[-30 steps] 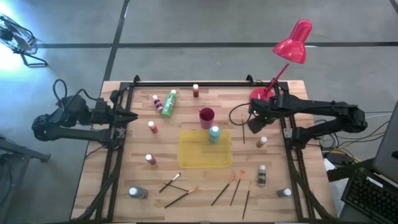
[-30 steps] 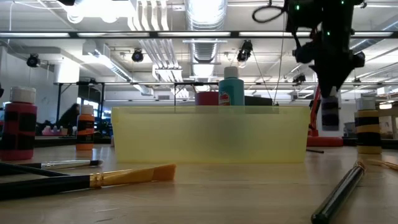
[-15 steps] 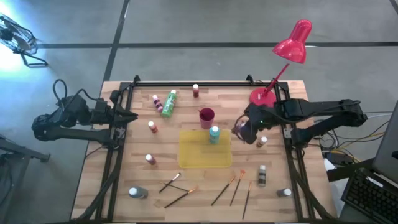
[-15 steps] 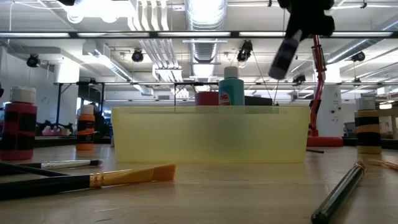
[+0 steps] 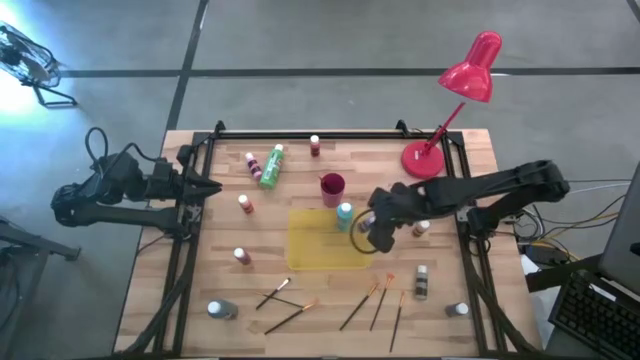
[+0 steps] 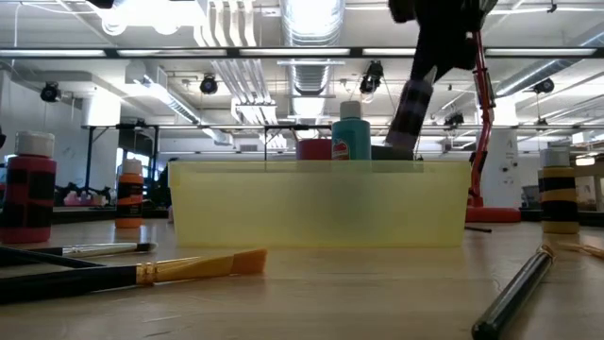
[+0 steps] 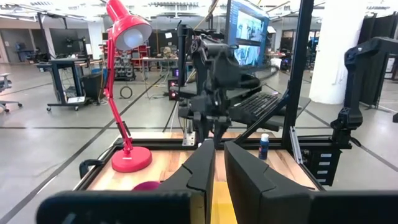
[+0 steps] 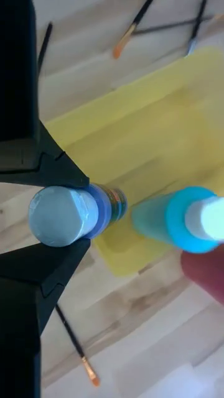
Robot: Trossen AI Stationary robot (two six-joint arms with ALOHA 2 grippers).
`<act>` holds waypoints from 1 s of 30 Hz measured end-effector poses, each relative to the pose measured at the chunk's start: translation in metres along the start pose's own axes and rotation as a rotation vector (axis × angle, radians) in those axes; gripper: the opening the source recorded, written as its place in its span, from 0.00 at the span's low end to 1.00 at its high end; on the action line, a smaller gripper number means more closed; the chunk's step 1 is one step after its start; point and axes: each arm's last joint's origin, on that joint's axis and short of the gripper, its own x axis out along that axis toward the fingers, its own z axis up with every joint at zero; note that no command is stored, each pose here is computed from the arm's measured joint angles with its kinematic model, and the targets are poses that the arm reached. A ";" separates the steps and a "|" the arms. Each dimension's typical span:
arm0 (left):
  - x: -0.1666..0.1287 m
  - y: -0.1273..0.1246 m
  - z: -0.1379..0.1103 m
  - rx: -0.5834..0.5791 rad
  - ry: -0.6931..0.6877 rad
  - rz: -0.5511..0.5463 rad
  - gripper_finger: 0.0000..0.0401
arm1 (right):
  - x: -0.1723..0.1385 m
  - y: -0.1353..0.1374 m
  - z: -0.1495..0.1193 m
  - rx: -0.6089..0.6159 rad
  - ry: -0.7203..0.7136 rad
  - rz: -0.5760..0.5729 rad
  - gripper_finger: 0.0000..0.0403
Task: Pick & Place Paint Supplies
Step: Put the small purple paint bottle into the yellow bin
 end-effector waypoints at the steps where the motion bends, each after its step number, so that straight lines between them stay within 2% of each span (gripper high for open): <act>1: 0.000 0.000 0.000 0.000 0.000 0.001 0.12 | 0.005 0.002 0.001 -0.013 0.016 -0.009 0.28; 13: 0.000 0.000 0.000 0.000 0.000 0.000 0.12 | 0.043 0.013 0.004 -0.077 0.119 -0.062 0.28; 30: 0.000 0.000 0.000 0.000 0.000 0.000 0.12 | 0.069 -0.006 0.018 -0.080 0.150 -0.116 0.28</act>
